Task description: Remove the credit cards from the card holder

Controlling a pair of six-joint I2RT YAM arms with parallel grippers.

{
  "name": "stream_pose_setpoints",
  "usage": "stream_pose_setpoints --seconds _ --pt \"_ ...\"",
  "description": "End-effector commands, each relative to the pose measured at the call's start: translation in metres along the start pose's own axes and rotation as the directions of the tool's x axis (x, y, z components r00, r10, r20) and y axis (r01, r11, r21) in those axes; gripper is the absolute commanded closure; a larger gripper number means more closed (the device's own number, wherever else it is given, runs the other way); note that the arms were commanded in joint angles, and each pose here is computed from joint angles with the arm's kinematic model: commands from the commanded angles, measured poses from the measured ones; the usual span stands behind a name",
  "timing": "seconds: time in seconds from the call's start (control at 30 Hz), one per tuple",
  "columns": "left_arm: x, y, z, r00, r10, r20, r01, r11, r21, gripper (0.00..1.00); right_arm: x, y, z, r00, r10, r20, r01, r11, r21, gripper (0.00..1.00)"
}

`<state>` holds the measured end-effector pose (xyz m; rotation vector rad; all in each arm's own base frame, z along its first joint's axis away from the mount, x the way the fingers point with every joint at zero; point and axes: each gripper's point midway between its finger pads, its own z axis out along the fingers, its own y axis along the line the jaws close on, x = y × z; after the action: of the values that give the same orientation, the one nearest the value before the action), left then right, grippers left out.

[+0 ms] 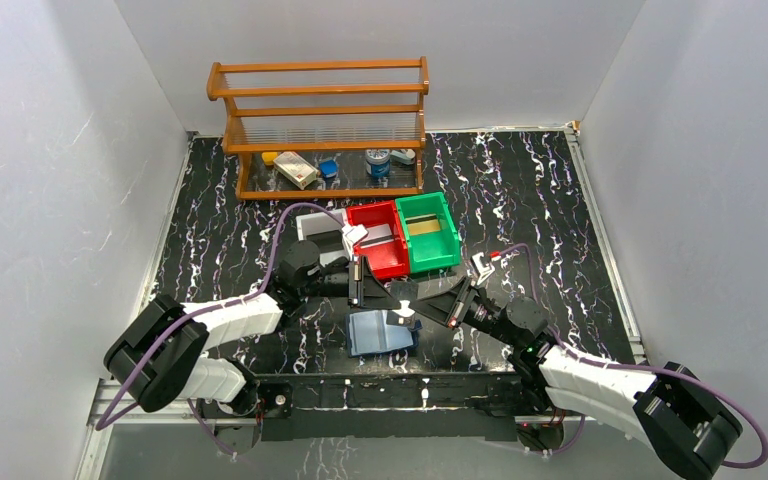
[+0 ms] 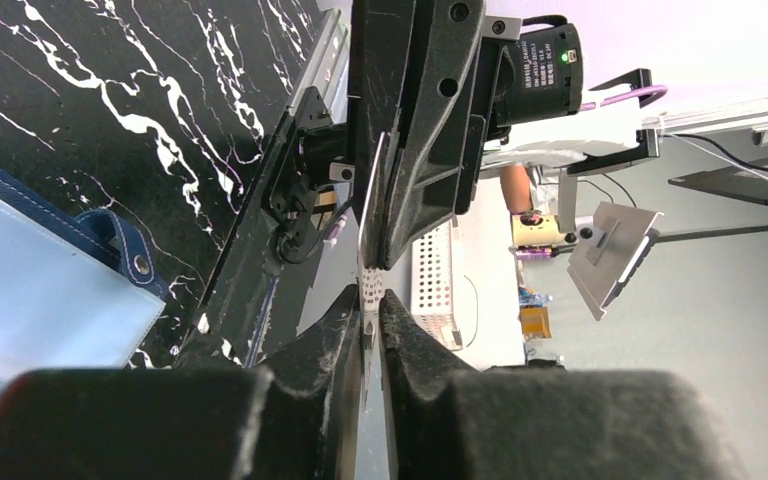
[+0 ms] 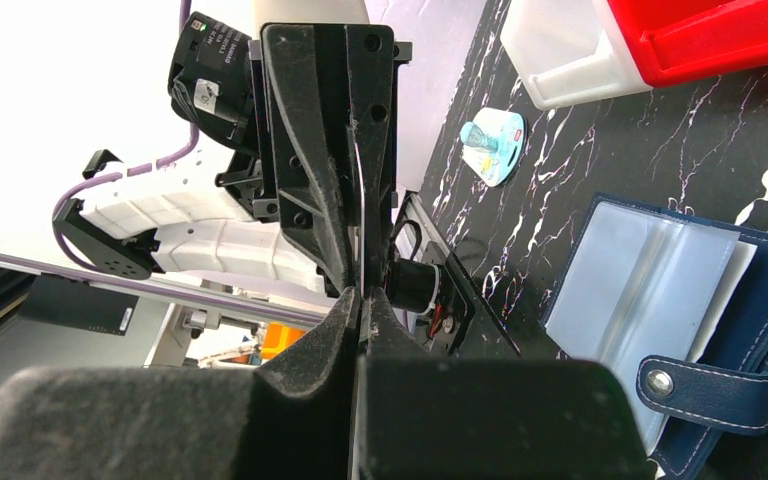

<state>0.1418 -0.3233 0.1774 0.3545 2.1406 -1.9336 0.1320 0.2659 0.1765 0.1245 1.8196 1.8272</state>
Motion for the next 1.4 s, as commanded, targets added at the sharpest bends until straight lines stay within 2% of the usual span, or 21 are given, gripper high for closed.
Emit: stream_pose_setpoints --seconds 0.0,0.13,0.2,0.3,0.37,0.53,0.7,0.8,0.93,1.2,1.23,1.37 --pt "-0.011 -0.019 -0.003 0.996 0.060 0.068 -0.064 0.997 0.045 0.93 0.003 -0.002 -0.004 1.000 -0.016 -0.003 0.016 1.000 -0.012 0.94" --pt "-0.011 -0.017 -0.003 0.995 0.051 0.081 -0.055 0.998 0.038 1.00 0.004 -0.004 -0.005 1.000 -0.016 -0.004 0.016 1.000 -0.005 0.93" --pt "-0.012 -0.017 -0.003 0.995 0.053 0.082 -0.056 0.998 0.038 1.00 0.004 -0.004 -0.005 1.000 -0.016 -0.006 0.016 1.000 -0.007 0.90" --pt "-0.012 -0.018 -0.003 0.994 0.067 0.083 -0.070 0.997 0.039 1.00 0.003 -0.007 -0.006 1.000 -0.007 0.002 0.007 1.000 0.008 0.73" --pt "-0.011 -0.016 -0.003 0.994 0.075 0.079 -0.077 0.996 0.034 1.00 0.002 -0.011 -0.007 1.000 -0.001 0.014 0.000 1.000 0.027 0.65" --pt "-0.010 -0.005 -0.004 0.991 0.124 0.053 -0.122 0.992 -0.040 1.00 -0.003 -0.020 -0.010 0.999 0.008 0.051 -0.012 0.997 0.070 0.33" --pt "-0.021 0.009 -0.013 0.963 0.271 -0.006 -0.264 0.935 -0.235 1.00 -0.008 -0.030 -0.014 0.996 0.010 0.093 -0.021 0.992 0.124 0.19" --pt "-0.032 0.018 -0.027 0.928 0.369 -0.050 -0.360 0.857 -0.369 1.00 -0.012 -0.034 -0.017 0.993 0.007 0.120 -0.024 0.989 0.143 0.15" --pt "-0.053 0.031 -0.050 0.870 0.482 -0.101 -0.457 0.714 -0.530 1.00 -0.015 -0.035 -0.018 0.990 0.000 0.138 -0.022 0.987 0.157 0.10" --pt "-0.080 0.046 -0.086 0.747 0.614 -0.256 -0.594 0.442 -0.672 1.00 -0.016 -0.043 -0.018 0.990 -0.002 0.144 -0.026 0.981 0.192 0.08" --pt "-0.083 0.048 -0.089 0.704 0.641 -0.305 -0.643 0.395 -0.656 1.00 -0.016 -0.043 -0.018 0.989 -0.003 0.145 -0.025 0.980 0.196 0.08" --pt "-0.092 0.054 -0.103 0.589 0.692 -0.417 -0.732 0.238 -0.638 1.00 -0.017 -0.046 -0.017 0.990 -0.007 0.143 -0.024 0.977 0.211 0.07"
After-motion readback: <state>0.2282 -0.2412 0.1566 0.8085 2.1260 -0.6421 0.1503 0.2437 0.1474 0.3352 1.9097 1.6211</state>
